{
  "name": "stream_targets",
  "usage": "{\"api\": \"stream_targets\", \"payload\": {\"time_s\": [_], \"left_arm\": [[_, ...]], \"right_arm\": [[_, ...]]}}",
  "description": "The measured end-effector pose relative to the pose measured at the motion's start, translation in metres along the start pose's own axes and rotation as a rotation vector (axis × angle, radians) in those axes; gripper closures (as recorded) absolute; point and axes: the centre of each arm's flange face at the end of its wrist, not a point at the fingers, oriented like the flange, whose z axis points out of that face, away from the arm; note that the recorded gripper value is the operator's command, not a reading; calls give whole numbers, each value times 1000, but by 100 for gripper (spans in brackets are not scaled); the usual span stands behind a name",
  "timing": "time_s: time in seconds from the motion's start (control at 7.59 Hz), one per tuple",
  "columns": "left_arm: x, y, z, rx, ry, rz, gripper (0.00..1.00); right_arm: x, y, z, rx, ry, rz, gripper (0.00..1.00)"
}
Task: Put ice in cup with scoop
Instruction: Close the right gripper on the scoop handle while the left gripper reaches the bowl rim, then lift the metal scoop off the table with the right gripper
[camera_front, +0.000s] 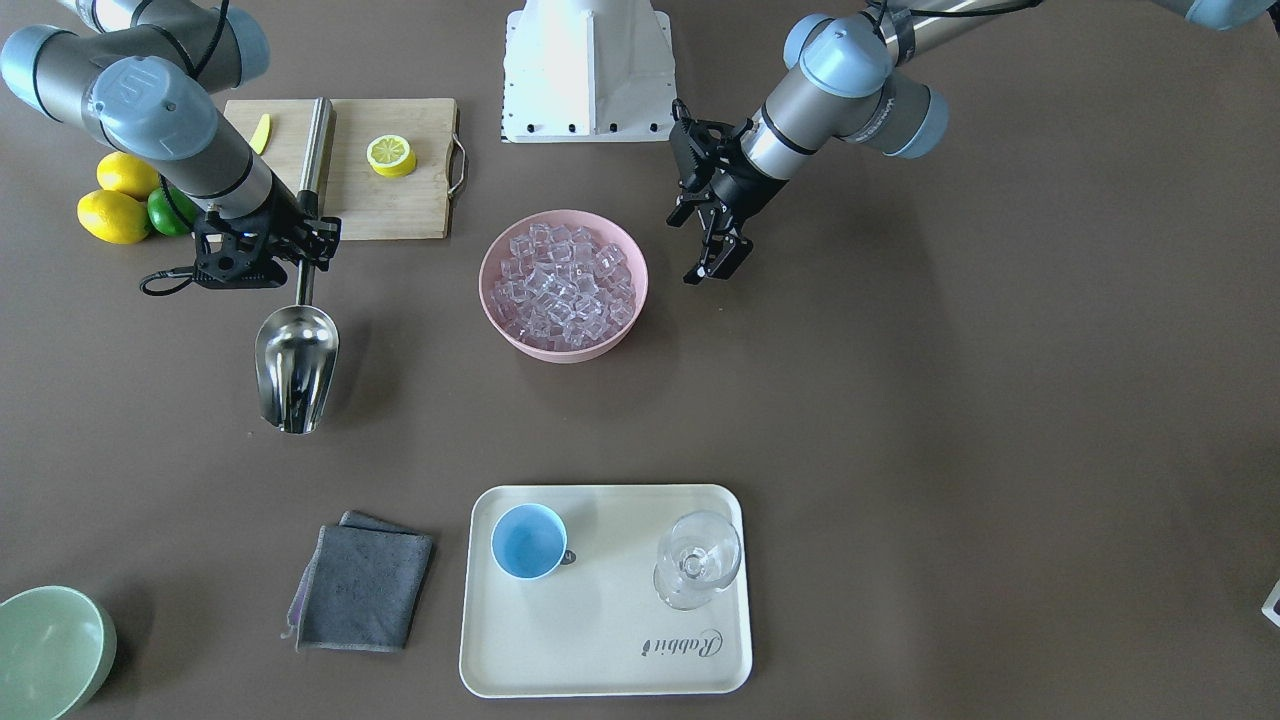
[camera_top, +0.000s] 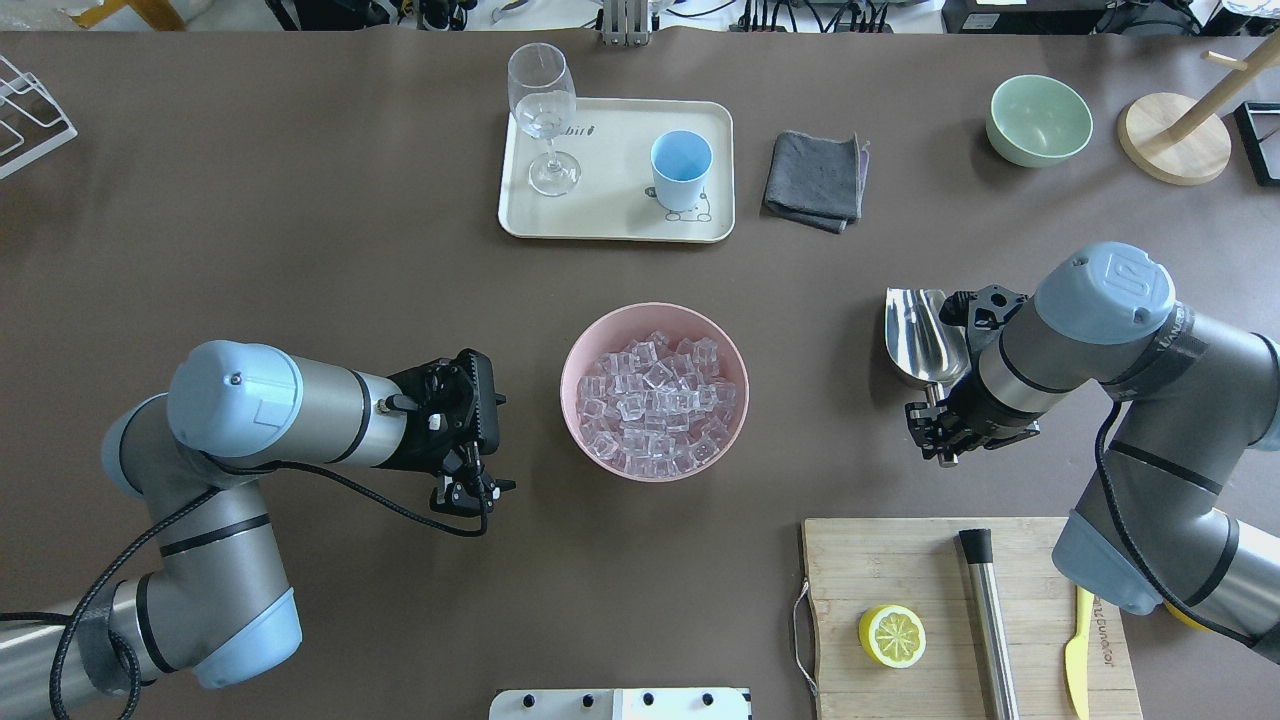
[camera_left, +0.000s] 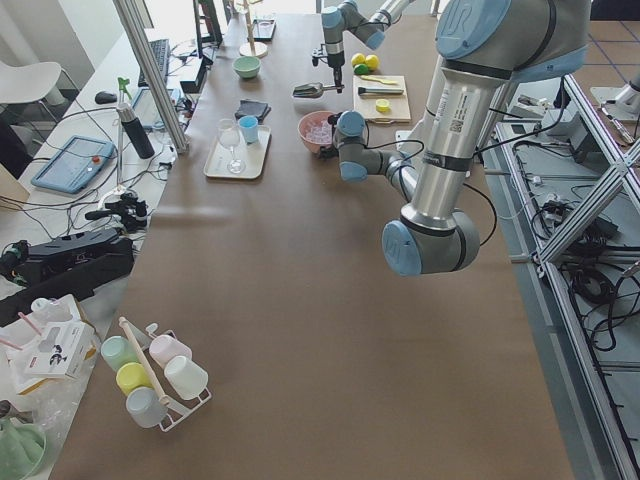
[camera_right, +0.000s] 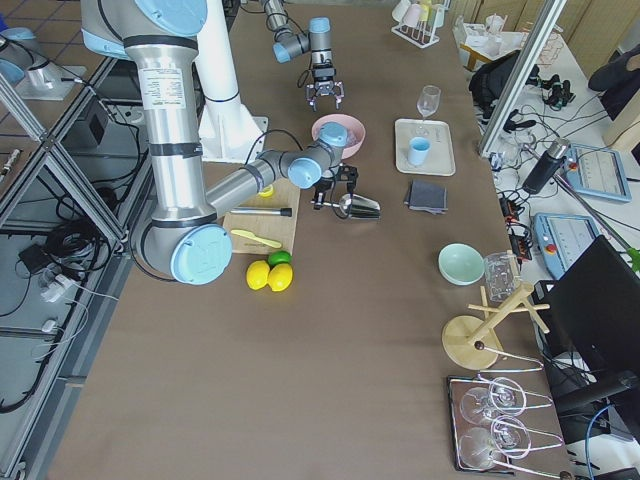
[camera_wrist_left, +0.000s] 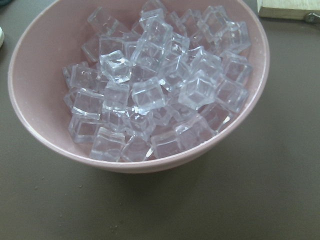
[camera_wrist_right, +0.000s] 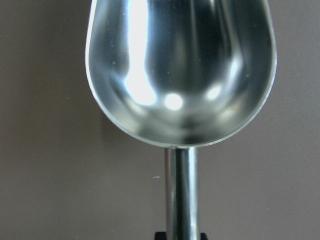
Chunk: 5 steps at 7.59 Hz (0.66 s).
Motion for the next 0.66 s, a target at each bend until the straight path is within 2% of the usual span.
{"api": "stream_targets", "payload": {"time_s": [0.26,0.4,0.66], "left_arm": [[1,-3,14,13,2,4,2],[4,-4,18,16,9,5,2],[5,-1,22,28,13,8,2]], "right_arm": [[8,-1,-31,42,-16,-23,100],[14,-5,-51,71,-7,-37,100],[41,-21,-95,97,68,-237,100]]}}
